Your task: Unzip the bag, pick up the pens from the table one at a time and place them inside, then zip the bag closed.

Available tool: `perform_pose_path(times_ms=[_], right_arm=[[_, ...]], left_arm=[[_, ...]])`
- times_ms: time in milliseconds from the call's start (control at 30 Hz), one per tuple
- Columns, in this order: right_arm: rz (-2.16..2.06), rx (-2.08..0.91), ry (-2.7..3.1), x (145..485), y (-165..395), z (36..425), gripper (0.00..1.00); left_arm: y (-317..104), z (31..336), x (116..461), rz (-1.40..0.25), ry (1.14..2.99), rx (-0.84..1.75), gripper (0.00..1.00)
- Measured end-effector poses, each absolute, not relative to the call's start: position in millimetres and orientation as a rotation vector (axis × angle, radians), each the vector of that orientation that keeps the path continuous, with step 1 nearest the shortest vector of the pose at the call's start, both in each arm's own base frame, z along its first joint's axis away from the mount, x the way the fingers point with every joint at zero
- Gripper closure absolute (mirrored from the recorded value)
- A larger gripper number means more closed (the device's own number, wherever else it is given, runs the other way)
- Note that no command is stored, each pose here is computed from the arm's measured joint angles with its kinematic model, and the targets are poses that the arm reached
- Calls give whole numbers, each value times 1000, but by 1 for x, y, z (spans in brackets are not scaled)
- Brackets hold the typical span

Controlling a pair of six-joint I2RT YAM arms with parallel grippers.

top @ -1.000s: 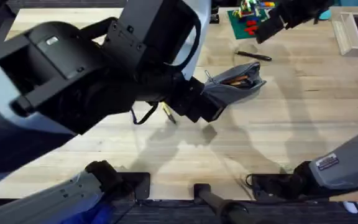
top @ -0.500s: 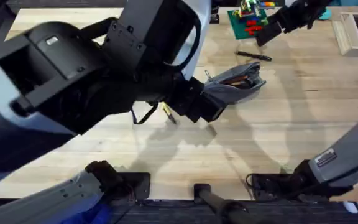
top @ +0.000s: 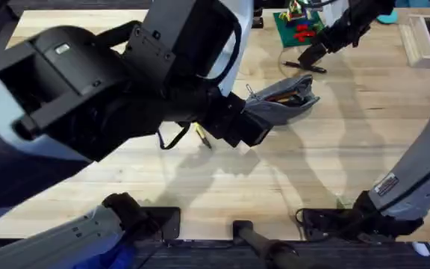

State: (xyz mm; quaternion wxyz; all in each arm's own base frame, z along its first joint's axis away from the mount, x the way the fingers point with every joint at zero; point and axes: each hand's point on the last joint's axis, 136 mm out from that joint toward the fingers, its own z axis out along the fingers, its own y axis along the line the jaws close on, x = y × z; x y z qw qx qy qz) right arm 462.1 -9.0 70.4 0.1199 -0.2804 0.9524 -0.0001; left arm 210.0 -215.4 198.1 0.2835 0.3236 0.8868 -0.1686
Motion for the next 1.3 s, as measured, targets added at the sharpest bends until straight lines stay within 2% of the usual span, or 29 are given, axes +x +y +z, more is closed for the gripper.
perform_pose_path(times_ms=[267, 533, 600, 733, 1033, 1133, 1300], right_arm=[[36, -867, 2825, 459, -8, 43, 5], [57, -870, 2822, 459, -6, 41, 21], [63, -873, 2822, 459, -5, 40, 109], [64, -878, 2820, 459, -5, 41, 384], [66, -885, 2823, 458, -5, 41, 728], [62, -887, 2814, 460, -5, 42, 930], [60, -886, 2813, 460, -5, 42, 958]], left_arm=[[-215, 198, 210, -451, 2373, 866, 5], [-215, 198, 210, -451, 2374, 866, 5], [-215, 198, 210, -451, 2374, 866, 5], [-215, 198, 210, -451, 2374, 866, 5], [-215, 198, 210, -451, 2374, 866, 5], [-215, 198, 210, -451, 2374, 866, 5], [-215, 198, 210, -451, 2374, 866, 5]])
